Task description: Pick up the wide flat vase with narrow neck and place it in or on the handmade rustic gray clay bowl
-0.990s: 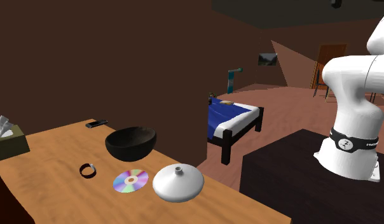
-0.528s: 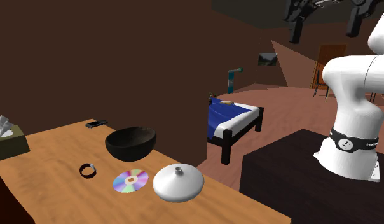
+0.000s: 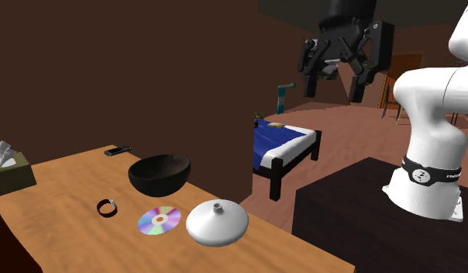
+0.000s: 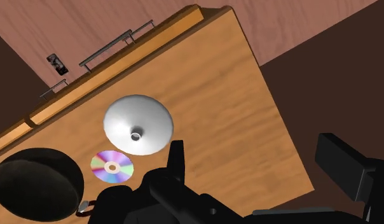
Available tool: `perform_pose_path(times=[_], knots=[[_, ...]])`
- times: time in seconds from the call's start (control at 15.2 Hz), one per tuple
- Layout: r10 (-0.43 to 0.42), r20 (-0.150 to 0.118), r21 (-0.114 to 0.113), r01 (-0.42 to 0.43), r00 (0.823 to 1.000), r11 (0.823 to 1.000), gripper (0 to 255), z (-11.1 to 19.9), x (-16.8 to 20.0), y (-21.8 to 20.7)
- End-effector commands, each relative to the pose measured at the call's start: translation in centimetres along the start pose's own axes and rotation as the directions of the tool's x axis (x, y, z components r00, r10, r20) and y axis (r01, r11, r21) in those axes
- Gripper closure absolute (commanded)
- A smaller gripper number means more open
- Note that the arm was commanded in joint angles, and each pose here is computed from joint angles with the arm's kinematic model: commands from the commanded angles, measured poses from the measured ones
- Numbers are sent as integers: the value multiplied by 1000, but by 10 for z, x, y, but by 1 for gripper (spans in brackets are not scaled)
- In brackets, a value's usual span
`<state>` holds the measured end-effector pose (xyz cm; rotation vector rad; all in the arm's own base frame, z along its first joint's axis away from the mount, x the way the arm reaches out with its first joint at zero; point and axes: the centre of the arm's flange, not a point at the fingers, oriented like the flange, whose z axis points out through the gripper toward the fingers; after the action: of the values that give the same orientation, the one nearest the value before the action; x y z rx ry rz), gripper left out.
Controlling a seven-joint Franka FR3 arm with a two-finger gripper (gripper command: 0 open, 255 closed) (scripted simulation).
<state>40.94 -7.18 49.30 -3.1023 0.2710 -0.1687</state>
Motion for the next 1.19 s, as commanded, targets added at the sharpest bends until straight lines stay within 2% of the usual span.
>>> perform_pose_path(times=[0.0, 1.12], knots=[[6, 4, -4, -6, 1000, 1000, 0, 21, 13, 12], [66, 52, -35, -64, 996, 997, 0, 194, 108, 121]])
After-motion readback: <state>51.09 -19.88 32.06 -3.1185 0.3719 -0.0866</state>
